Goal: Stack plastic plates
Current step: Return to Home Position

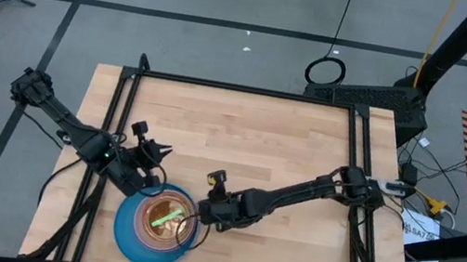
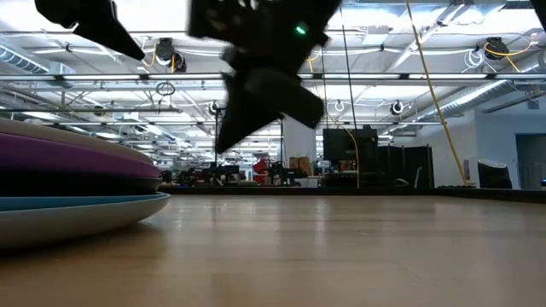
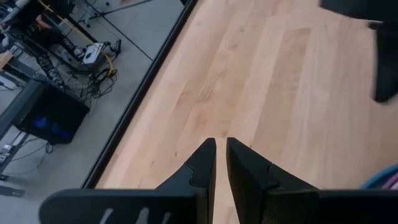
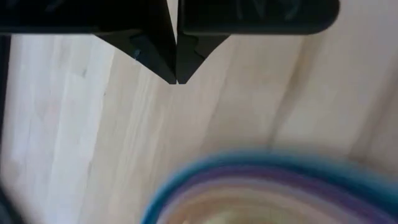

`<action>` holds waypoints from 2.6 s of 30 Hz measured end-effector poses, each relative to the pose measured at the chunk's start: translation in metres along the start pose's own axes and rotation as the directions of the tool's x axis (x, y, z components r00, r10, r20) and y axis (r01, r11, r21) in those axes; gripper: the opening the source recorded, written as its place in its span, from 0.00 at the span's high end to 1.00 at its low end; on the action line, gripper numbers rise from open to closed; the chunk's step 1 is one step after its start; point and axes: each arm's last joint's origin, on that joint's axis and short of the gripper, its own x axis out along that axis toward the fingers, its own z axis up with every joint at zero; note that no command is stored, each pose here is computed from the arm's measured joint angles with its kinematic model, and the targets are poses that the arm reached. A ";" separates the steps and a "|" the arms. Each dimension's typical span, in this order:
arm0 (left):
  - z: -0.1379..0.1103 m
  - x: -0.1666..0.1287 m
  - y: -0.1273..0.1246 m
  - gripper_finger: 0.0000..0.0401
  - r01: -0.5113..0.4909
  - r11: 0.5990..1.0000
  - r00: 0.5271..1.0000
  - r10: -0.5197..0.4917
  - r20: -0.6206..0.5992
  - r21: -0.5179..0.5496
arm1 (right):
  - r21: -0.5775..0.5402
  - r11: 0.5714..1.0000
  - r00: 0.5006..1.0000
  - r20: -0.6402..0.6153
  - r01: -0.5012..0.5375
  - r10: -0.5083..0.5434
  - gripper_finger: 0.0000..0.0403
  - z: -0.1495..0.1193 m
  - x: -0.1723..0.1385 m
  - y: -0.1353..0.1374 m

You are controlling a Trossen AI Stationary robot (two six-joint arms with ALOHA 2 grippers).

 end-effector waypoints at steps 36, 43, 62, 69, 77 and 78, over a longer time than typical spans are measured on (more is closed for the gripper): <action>-0.002 -0.006 -0.055 0.88 0.584 0.594 0.621 -0.766 0.168 0.553 | 0.490 0.872 0.746 0.582 -0.003 -0.324 1.00 -0.244 -0.138 -0.028; -0.017 0.026 -0.017 0.88 0.572 0.712 0.732 -0.667 0.136 0.407 | 0.532 0.846 0.684 0.629 -0.031 -0.371 1.00 -0.270 -0.146 -0.022; -0.094 0.024 0.052 0.88 0.498 0.856 0.720 -0.499 0.483 0.141 | 0.594 0.801 0.666 0.625 -0.068 -0.407 1.00 -0.311 -0.153 -0.011; -0.109 0.021 0.060 0.88 0.475 0.874 0.701 -0.449 0.554 0.106 | 0.599 0.797 0.643 0.640 -0.076 -0.420 1.00 -0.318 -0.159 -0.011; -0.122 0.024 0.060 0.88 0.470 0.880 0.695 -0.421 0.584 0.074 | 0.609 0.787 0.620 0.655 -0.096 -0.432 1.00 -0.327 -0.153 -0.005; -0.124 0.024 0.060 0.88 0.473 0.878 0.694 -0.420 0.584 0.071 | 0.611 0.786 0.618 0.656 -0.098 -0.433 1.00 -0.329 -0.149 -0.002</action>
